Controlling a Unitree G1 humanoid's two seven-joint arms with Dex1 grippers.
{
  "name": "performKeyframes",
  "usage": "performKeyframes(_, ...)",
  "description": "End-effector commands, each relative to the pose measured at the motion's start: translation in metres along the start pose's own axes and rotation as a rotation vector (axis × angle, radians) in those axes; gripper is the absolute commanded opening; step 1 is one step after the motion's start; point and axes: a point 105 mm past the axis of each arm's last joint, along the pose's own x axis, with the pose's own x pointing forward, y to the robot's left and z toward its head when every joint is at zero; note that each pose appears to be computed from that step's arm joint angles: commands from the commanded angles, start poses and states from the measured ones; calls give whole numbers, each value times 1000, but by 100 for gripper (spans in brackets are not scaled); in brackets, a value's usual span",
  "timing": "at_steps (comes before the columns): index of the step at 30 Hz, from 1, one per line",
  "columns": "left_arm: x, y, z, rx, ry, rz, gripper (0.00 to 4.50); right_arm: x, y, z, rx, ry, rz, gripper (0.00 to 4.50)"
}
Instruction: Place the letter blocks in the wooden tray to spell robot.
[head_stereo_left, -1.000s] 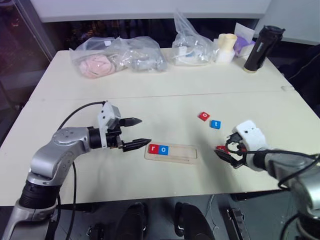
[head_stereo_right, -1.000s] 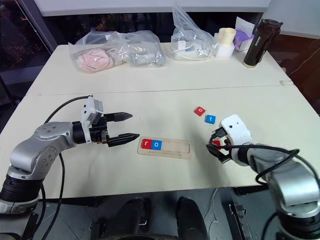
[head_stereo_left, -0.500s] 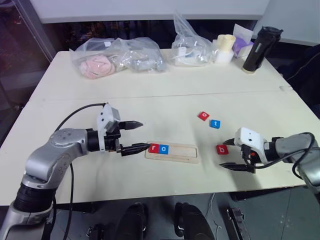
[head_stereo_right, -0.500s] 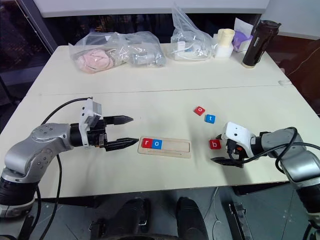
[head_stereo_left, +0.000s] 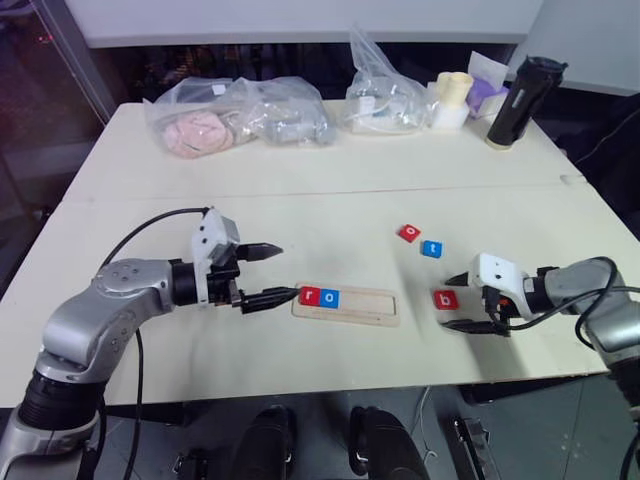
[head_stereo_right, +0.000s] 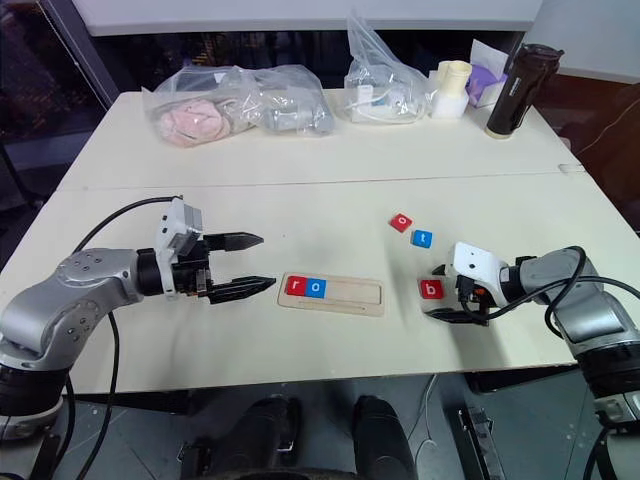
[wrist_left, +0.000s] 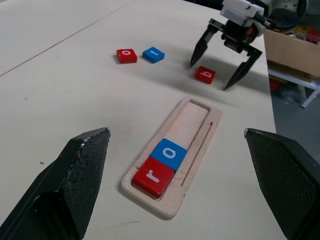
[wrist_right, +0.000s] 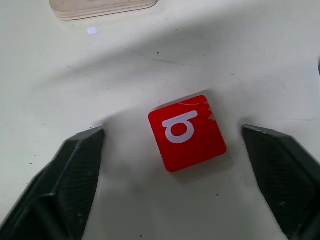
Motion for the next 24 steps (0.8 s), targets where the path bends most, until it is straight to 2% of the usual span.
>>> performKeyframes(1, -4, -3, 9, 48, -11, 9, 450, 2, -2, -4, 0, 25, -6, 254)
performKeyframes(4, -5, -3, 9, 38, -14, 17, 450, 2, -3, 6, 13, -8, -2, 115)
performKeyframes(8, -6, -3, 9, 37, -15, 17, 450, 3, -8, 45, -44, -74, -12, 112)
performKeyframes(13, -5, -4, 7, 37, -15, 15, 450, 17, 8, 86, -139, -114, 77, 112)
performKeyframes(18, -3, -3, 7, 45, -23, 30, 450, 48, 25, 101, -163, -135, 128, 112)
performKeyframes(24, -4, -5, 5, 36, -35, 54, 450, 66, 28, 116, -173, -164, 114, 112)
